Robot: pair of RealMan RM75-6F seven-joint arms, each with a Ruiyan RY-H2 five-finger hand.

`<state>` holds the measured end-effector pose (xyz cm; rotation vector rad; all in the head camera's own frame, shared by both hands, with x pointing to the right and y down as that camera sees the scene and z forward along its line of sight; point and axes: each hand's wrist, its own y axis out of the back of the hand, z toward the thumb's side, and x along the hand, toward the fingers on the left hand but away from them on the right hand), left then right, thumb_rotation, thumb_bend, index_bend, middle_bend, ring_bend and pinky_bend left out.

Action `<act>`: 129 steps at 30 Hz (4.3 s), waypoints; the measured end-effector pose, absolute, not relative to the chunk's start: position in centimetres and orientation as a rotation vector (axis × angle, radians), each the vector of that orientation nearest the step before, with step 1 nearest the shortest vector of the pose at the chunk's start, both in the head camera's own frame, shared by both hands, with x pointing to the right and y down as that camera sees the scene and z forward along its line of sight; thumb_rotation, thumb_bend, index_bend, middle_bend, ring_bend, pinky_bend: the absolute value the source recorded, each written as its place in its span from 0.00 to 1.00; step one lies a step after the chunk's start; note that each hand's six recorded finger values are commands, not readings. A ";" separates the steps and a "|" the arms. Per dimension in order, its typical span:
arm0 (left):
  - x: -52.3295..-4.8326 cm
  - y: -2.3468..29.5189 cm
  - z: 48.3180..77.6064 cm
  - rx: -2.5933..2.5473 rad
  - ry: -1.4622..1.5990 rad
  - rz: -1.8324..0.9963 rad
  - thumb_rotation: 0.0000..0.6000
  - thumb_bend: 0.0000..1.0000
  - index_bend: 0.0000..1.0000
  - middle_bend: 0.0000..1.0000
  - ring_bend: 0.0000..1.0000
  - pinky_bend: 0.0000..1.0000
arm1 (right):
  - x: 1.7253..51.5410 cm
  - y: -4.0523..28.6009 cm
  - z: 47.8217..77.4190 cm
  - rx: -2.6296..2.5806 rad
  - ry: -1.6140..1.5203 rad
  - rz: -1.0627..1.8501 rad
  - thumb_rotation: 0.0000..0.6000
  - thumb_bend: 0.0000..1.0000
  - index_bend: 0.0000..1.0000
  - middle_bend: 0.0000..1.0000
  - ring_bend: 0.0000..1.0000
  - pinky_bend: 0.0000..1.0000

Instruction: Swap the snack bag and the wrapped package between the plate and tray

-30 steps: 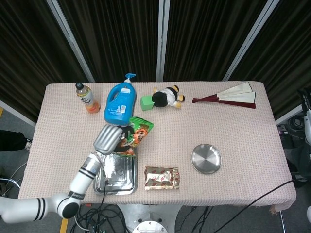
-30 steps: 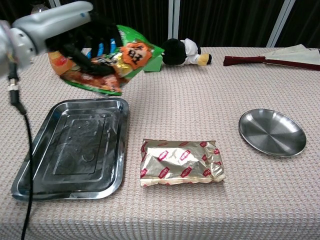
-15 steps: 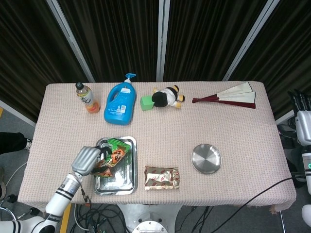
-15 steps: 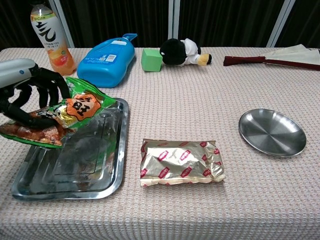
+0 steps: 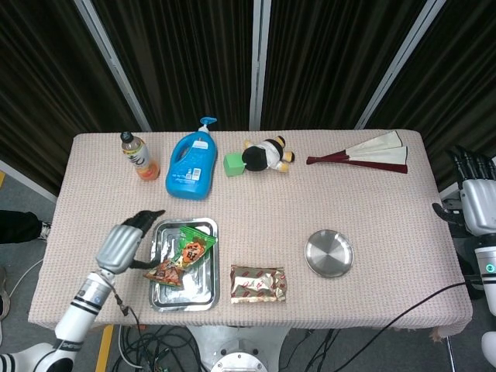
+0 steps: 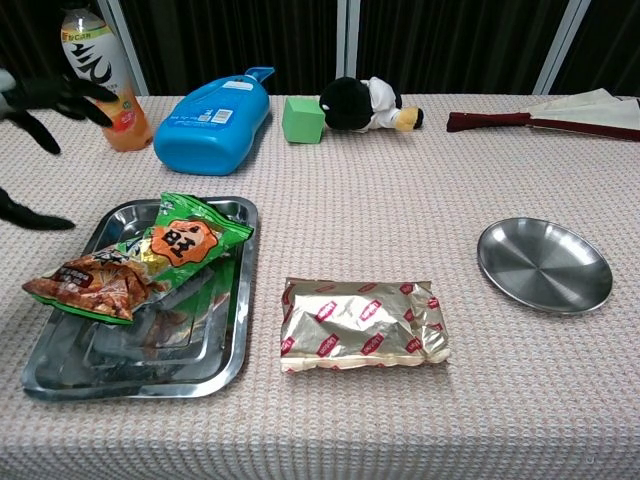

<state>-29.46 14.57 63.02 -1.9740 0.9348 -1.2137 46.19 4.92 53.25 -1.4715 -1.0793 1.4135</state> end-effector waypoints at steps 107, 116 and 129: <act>-49.6 16.1 59.3 -1.650 1.154 -1.466 1.00 0.09 0.10 0.12 0.05 0.13 | 28.3 14.1 68.1 -1.938 -0.570 1.551 1.00 0.00 0.00 0.02 0.00 0.00; -48.4 16.0 58.4 -1.654 1.134 -1.419 1.00 0.09 0.10 0.12 0.05 0.13 | 29.7 13.5 65.3 -1.912 -0.650 1.505 1.00 0.00 0.00 0.00 0.00 0.00; -48.1 16.6 57.8 -1.462 0.931 -1.444 1.00 0.09 0.10 0.12 0.04 0.12 | 44.4 14.5 57.0 -1.549 -0.962 1.502 1.00 0.00 0.00 0.00 0.00 0.00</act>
